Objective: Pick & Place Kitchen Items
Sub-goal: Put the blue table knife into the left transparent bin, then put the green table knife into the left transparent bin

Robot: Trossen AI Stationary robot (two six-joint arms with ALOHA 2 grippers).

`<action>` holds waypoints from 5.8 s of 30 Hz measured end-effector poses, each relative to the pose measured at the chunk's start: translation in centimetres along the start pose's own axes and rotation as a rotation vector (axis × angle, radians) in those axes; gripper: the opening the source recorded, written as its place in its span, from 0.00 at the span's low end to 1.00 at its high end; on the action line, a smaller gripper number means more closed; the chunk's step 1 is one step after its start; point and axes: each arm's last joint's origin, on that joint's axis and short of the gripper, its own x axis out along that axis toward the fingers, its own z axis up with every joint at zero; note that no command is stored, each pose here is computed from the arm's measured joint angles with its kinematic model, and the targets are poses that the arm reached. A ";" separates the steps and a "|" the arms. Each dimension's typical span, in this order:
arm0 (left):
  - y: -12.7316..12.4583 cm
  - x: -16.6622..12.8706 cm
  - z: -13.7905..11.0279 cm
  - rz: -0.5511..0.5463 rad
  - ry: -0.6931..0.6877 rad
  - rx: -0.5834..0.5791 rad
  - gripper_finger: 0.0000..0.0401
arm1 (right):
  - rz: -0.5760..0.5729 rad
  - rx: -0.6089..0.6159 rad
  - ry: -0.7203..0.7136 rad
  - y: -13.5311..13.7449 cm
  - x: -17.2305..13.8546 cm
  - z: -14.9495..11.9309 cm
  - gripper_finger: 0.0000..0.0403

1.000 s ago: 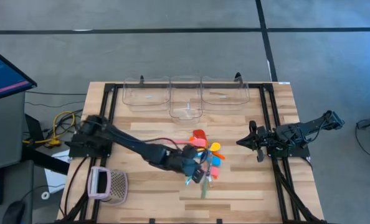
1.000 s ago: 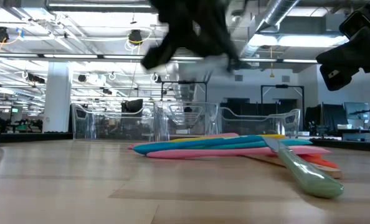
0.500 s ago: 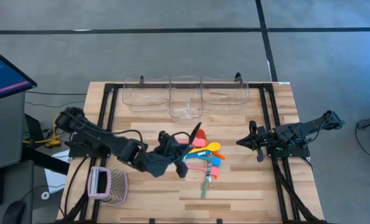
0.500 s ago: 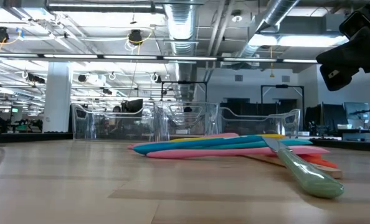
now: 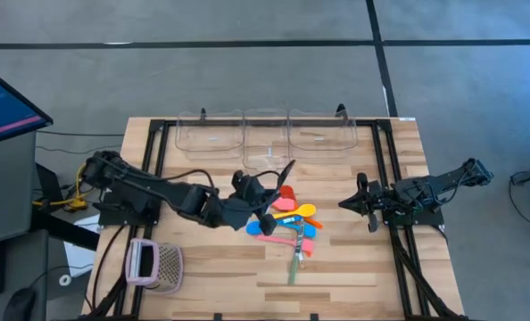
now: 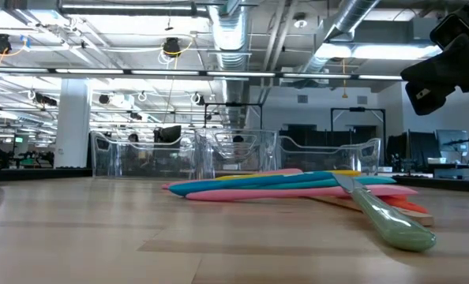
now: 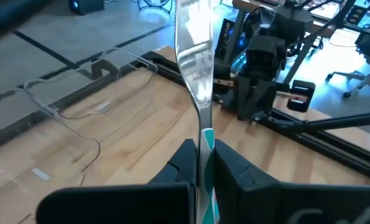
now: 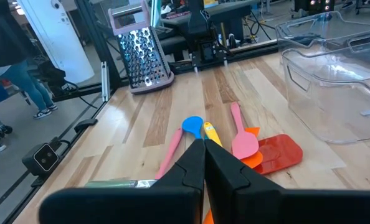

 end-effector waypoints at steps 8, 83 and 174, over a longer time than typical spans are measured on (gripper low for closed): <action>2.7 3.0 1.3 -0.056 0.083 -0.025 0.01 | 0.000 -0.002 0.000 0.0 0.0 0.0 0.01; 25.4 12.3 3.6 0.453 0.402 -0.115 0.01 | -0.001 -0.045 0.000 0.0 0.0 0.0 0.01; 35.5 9.3 -2.5 0.444 0.614 0.263 0.01 | -0.300 -0.116 -0.071 -1.1 0.0 0.4 0.01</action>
